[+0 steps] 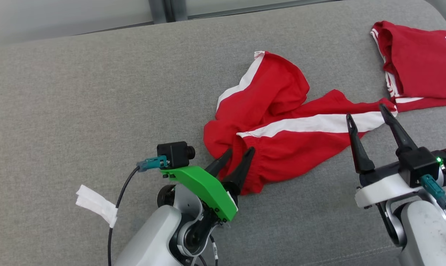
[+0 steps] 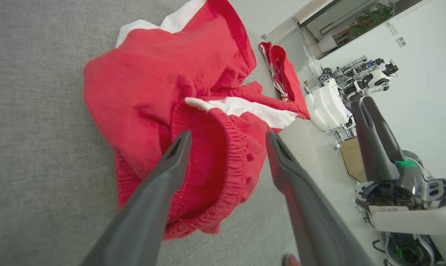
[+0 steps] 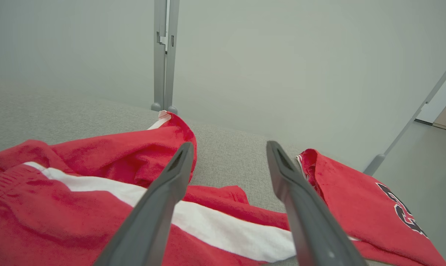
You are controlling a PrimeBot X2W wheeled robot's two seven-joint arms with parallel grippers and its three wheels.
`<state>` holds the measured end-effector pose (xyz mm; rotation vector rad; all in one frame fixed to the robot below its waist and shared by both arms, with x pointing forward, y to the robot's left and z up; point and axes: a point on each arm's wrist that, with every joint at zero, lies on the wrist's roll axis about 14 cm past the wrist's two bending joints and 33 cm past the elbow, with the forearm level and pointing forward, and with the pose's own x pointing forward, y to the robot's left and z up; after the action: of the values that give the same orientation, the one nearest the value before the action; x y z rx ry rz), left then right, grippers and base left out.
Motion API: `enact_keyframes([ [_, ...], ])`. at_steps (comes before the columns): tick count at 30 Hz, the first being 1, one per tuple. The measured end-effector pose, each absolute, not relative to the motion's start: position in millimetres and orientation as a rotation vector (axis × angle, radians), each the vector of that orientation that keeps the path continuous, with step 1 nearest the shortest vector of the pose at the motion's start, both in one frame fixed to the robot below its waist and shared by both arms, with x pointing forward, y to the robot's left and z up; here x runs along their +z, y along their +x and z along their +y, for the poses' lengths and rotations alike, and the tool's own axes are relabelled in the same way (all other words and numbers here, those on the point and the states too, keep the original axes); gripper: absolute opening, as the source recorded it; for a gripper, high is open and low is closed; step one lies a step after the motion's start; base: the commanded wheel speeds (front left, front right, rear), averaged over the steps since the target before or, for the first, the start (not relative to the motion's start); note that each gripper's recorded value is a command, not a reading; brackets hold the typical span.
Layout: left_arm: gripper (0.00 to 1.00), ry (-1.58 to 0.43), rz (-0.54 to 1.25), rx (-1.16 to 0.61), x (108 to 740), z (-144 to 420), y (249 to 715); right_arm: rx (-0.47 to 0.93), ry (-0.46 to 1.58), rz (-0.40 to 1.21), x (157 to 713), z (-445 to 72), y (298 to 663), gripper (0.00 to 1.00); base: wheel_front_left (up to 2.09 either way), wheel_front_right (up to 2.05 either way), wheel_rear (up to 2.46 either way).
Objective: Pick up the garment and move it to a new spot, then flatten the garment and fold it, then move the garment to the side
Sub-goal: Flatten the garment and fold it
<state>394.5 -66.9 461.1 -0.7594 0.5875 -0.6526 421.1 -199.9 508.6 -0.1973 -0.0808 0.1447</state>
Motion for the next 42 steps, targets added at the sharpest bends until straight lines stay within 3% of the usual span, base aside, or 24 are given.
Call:
enact_keyframes([
  [16, 1.0, -1.017, 0.841, -0.568, 446, -84, 411, 0.071, -0.15, -0.055, 500, -212, 407, 1.0, 0.0, 0.0, 0.0],
  [34, 1.0, -1.013, 0.842, -0.501, 432, -85, 434, 0.017, -0.134, -0.022, 490, -223, 401, 1.0, 0.0, 0.0, 0.0],
  [35, 0.73, -1.017, 0.835, -0.496, 432, -83, 435, 0.018, -0.134, -0.021, 490, -223, 402, 1.0, 0.0, 0.0, 0.0],
  [36, 0.07, -1.021, 0.824, -0.487, 433, -82, 438, 0.018, -0.133, -0.02, 490, -223, 402, 1.0, 0.0, 0.0, 0.0],
  [37, 0.0, -1.019, 0.818, -0.489, 434, -81, 439, 0.02, -0.132, -0.018, 489, -223, 402, 1.0, 0.0, 0.0, 0.0],
  [42, 0.0, -1.004, 0.735, -0.476, 444, -70, 452, 0.037, -0.118, -0.016, 487, -216, 403, 1.0, 0.0, 0.0, 0.0],
])
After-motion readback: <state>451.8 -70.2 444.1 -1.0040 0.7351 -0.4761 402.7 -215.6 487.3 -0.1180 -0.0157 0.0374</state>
